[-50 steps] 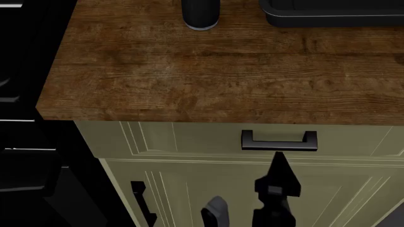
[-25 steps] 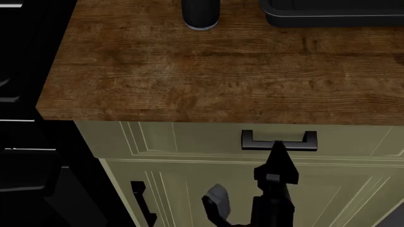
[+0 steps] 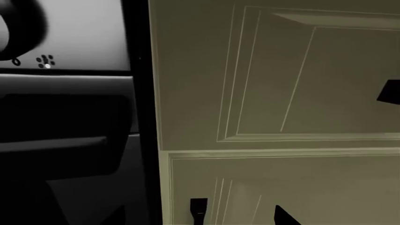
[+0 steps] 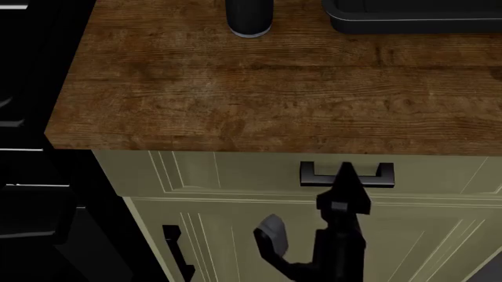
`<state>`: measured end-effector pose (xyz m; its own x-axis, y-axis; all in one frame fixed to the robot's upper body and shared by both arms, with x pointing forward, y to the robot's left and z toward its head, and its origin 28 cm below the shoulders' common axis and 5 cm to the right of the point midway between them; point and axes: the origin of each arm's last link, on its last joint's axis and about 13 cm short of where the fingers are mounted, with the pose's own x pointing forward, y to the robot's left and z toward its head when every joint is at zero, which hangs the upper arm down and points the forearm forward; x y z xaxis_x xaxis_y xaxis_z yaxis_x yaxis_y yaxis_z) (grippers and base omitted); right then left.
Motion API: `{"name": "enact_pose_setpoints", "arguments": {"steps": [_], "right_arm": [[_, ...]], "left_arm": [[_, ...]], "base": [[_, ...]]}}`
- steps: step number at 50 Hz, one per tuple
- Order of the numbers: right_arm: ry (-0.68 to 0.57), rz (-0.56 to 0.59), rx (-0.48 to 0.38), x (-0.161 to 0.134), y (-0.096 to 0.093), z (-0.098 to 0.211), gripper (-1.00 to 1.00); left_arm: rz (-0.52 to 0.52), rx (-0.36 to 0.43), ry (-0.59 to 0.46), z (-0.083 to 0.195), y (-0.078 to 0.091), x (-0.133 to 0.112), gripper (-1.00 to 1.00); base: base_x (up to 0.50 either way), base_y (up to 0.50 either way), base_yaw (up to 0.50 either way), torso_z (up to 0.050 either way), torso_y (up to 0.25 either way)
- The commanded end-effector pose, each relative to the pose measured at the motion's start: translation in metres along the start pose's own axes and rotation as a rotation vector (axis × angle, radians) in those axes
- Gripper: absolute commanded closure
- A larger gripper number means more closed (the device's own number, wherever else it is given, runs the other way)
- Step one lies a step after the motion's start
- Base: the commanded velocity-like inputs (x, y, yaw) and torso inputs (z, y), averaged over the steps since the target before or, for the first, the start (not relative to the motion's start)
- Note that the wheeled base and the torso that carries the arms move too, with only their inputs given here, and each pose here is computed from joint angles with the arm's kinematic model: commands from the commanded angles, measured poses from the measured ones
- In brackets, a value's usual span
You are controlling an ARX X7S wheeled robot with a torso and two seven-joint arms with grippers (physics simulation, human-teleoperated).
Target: Open the right drawer.
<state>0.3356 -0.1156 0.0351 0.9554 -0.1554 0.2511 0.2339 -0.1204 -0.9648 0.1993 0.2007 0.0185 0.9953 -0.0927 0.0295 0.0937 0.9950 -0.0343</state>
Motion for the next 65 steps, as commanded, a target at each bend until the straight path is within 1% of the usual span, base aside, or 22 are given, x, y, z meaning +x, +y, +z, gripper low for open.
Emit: {"name": "enact_pose_setpoints", "arguments": {"steps": [1,16,18,19,25,30,31,32,33,36,37,41,52,55,57,59,60,61,63,64,65], "right_arm": [[-0.023,-0.007,0.015,0.006,0.004,0.002,-1.0],[-0.044,-0.014,0.032,0.01,0.007,0.002,-1.0],[-0.033,-0.012,0.06,0.01,0.009,0.001,-1.0],[-0.039,-0.015,0.05,0.01,0.007,0.001,-1.0],[-0.056,-0.021,0.056,0.013,0.008,0.002,-1.0],[-0.048,-0.024,0.047,0.021,0.007,0.003,-1.0],[-0.049,-0.037,0.069,0.023,0.006,0.004,-1.0],[-0.043,-0.023,0.058,0.022,0.008,0.003,-1.0],[-0.048,-0.036,0.049,0.022,0.008,0.004,-1.0],[-0.054,-0.037,0.058,0.02,0.01,0.004,-1.0],[-0.056,-0.039,0.066,0.02,0.01,0.004,1.0],[-0.064,-0.049,0.081,0.021,0.01,0.004,1.0],[-0.07,-0.074,0.066,0.02,0.007,0.004,1.0],[-0.084,-0.075,0.061,0.012,0.009,0.003,1.0],[-0.098,-0.088,0.024,0.007,0.007,0.002,1.0],[-0.114,-0.111,0.017,0.001,0.002,0.001,1.0],[-0.114,-0.109,0.031,-0.001,0.0,0.001,1.0],[-0.13,-0.117,0.029,-0.003,-0.001,0.0,1.0],[-0.191,-0.136,-0.015,-0.009,-0.004,0.002,1.0],[-0.192,-0.141,-0.022,-0.01,-0.005,0.003,1.0],[-0.198,-0.144,-0.006,-0.011,-0.006,0.003,1.0]], "left_arm": [[0.003,-0.004,-0.002,0.0,0.001,0.0,-1.0],[0.001,-0.003,-0.003,0.0,0.0,0.001,-1.0],[0.003,-0.006,0.0,0.001,0.0,0.001,-1.0],[0.0,-0.004,0.0,0.0,0.0,0.0,-1.0],[-0.002,-0.006,-0.004,0.0,0.001,0.0,-1.0],[-0.005,-0.004,-0.007,0.001,0.0,0.0,-1.0],[-0.004,-0.005,-0.007,0.001,0.0,0.0,-1.0],[-0.003,-0.005,-0.006,0.001,0.0,0.0,-1.0],[0.0,-0.007,-0.005,0.001,0.001,0.0,-1.0],[-0.003,-0.005,-0.003,0.0,0.0,0.001,-1.0],[-0.005,-0.005,-0.003,0.0,0.0,0.001,-1.0],[-0.004,-0.004,-0.001,0.0,0.0,0.001,-1.0],[-0.004,-0.007,-0.003,0.0,0.0,0.001,-1.0],[-0.006,-0.005,-0.003,-0.001,0.001,0.002,-1.0],[-0.005,-0.006,-0.004,0.0,0.001,0.001,-1.0],[-0.005,-0.005,-0.003,-0.001,0.001,0.001,-1.0],[-0.005,-0.004,-0.004,-0.001,0.001,0.001,-1.0],[-0.005,-0.004,-0.004,-0.001,0.0,0.001,-1.0],[-0.005,-0.003,-0.004,-0.001,0.0,0.001,-1.0],[-0.005,-0.001,-0.003,-0.001,0.0,0.001,-1.0],[-0.005,-0.001,-0.004,-0.001,0.0,0.001,-1.0]], "base": [[0.0,0.0,0.0,0.0,0.0],[0.0,0.0,0.0,0.0,0.0],[0.0,0.0,0.0,0.0,0.0],[0.0,0.0,0.0,0.0,0.0],[0.0,0.0,0.0,0.0,0.0],[0.0,0.0,0.0,0.0,0.0],[0.0,0.0,0.0,0.0,0.0],[0.0,0.0,0.0,0.0,0.0],[0.0,0.0,0.0,0.0,0.0],[0.0,0.0,0.0,0.0,0.0],[0.0,0.0,0.0,0.0,0.0],[0.01,0.0,0.0,0.0,0.0],[0.01,0.0,0.0,0.0,0.0],[0.0,0.0,0.0,0.0,0.0],[0.0,0.0,0.0,0.0,0.0],[0.0,0.0,0.0,0.0,0.0],[0.0,0.0,0.0,0.0,0.0],[0.0,0.0,0.0,0.0,0.0],[0.0,0.0,0.0,0.0,0.0],[0.0,0.0,0.0,0.0,0.0],[0.0,0.0,0.0,0.0,0.0]]}}
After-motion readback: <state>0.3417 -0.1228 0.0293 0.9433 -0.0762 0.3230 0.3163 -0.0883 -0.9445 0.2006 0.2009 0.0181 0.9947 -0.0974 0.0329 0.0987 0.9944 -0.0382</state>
